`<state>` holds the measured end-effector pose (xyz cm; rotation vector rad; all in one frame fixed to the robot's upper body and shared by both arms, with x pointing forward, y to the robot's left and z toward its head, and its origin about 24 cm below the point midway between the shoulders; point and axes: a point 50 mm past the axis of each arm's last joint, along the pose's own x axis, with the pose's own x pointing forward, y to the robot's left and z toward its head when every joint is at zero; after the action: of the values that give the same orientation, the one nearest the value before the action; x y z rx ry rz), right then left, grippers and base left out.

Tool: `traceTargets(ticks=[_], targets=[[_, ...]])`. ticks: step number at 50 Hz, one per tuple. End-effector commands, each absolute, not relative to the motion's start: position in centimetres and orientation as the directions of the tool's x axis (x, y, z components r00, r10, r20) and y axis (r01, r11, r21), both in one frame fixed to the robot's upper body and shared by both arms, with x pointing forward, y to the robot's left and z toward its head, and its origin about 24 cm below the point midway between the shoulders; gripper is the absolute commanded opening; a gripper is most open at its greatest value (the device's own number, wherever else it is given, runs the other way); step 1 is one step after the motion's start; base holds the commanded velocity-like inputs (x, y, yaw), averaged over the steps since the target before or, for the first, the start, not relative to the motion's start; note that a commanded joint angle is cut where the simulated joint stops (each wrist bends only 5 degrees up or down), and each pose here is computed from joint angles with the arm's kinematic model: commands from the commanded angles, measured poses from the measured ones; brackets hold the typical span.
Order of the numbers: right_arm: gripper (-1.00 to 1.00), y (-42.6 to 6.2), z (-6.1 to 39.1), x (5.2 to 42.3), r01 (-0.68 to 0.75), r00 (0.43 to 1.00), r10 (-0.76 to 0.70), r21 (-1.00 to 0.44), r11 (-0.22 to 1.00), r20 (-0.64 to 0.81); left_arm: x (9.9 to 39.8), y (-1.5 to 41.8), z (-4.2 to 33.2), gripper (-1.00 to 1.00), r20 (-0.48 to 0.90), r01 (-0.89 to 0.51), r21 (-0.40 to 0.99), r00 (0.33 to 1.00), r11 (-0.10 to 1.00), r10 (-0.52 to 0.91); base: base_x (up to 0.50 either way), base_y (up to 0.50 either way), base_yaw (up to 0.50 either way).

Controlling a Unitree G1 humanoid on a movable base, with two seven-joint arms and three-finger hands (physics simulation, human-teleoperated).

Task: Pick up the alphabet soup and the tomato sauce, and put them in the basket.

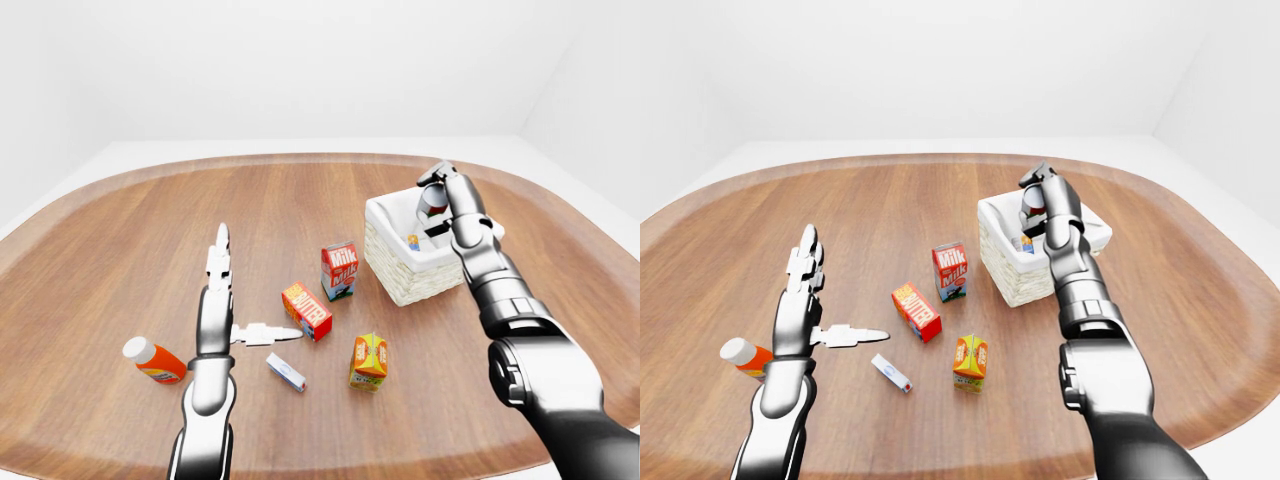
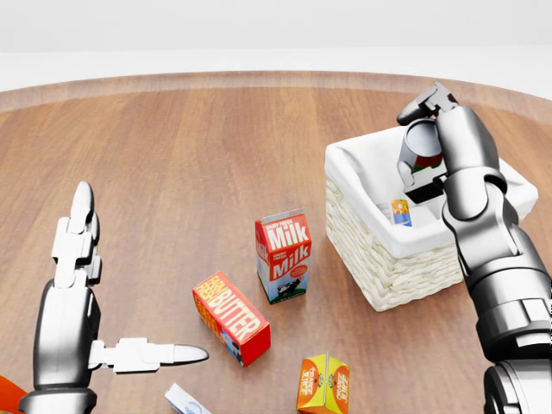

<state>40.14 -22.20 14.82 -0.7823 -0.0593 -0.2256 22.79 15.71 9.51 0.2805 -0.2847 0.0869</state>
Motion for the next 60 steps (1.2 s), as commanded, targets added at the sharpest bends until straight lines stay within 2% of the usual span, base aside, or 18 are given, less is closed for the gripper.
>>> traceTargets(ticks=[1, 29, 43, 60], targets=[[-1.0, -22.1, 15.2, 40.7, 0.275, 0.96, -0.238, -0.678, 0.681, 0.149, 22.8, 15.7, 9.7, 1.0, 0.294, -0.123, 0.27, 0.955, 0.955, 0.04, 0.0, 0.0, 0.0], [-1.0, -19.8, 15.1, 41.5, 0.26, 0.962, -0.241, -0.719, 0.645, 0.132, 22.7, 15.7, 9.6, 1.0, 0.29, -0.121, 0.272, 0.956, 0.955, 0.038, 0.0, 0.0, 0.0], [-1.0, -19.4, 14.8, 41.5, 0.259, 0.961, -0.237, -0.758, 0.599, 0.141, 22.8, 15.8, 9.7, 1.0, 0.295, -0.123, 0.269, 0.955, 0.955, 0.04, 0.0, 0.0, 0.0], [-1.0, -19.9, 13.5, 41.1, 0.257, 0.957, -0.264, -0.758, 0.599, 0.116, 22.7, 15.7, 9.8, 1.0, 0.298, -0.121, 0.271, 0.954, 0.955, 0.036, 0.0, 0.0, 0.0]])
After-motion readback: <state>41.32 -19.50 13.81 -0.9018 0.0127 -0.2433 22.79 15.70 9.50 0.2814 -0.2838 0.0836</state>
